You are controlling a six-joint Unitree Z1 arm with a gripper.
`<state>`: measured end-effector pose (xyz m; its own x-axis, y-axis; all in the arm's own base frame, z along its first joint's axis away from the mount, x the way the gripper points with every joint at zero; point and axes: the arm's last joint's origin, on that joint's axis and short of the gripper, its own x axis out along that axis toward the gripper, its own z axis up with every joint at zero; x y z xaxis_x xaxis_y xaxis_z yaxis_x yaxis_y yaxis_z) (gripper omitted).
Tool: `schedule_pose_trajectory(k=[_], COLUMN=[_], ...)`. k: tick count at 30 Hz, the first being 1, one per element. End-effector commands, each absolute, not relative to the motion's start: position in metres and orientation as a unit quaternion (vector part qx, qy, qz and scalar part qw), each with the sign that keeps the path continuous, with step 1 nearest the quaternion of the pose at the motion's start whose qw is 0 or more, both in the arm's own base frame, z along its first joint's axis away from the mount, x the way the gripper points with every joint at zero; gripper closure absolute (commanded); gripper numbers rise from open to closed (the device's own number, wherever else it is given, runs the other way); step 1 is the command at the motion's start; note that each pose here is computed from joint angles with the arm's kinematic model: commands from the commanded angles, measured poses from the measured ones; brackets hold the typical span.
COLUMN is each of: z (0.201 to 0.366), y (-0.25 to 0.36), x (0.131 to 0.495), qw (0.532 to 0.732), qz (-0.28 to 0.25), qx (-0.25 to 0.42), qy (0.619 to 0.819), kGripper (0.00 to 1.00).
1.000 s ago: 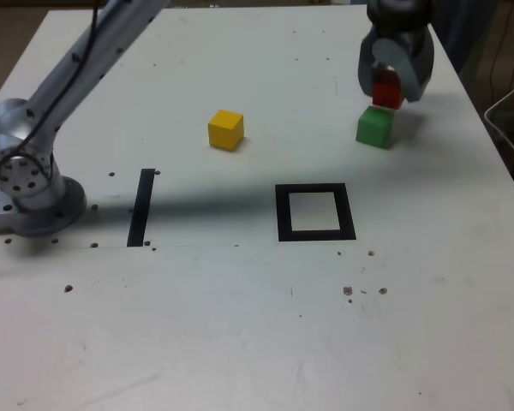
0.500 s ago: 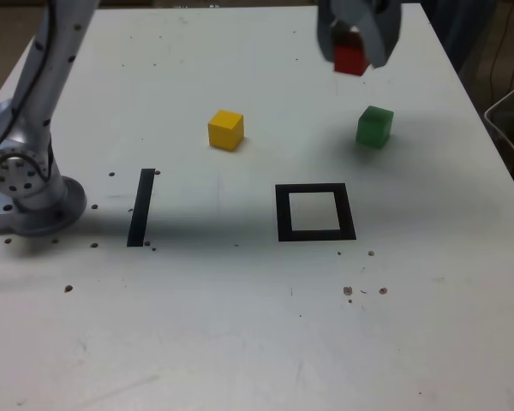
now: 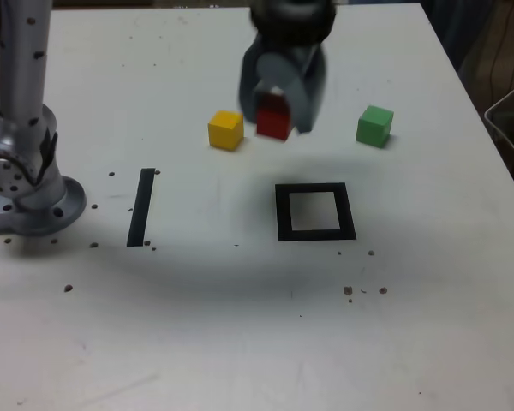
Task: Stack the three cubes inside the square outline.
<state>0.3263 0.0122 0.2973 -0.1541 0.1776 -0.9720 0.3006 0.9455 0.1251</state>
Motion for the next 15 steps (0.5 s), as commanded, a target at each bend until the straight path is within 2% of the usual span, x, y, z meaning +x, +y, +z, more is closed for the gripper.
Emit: schedule_pose_trajectory(k=[1, 6, 15], z=[0.295, 0.278, 0.269], y=[0.005, -0.014, -0.029], x=[0.321, 0.315, 0.328], qw=[0.637, 0.646, 0.665], qz=[-0.041, -0.033, -0.030], qx=[0.146, 0.118, 0.098], qy=[0.755, 0.754, 0.740], kGripper=[0.62, 0.62, 0.62])
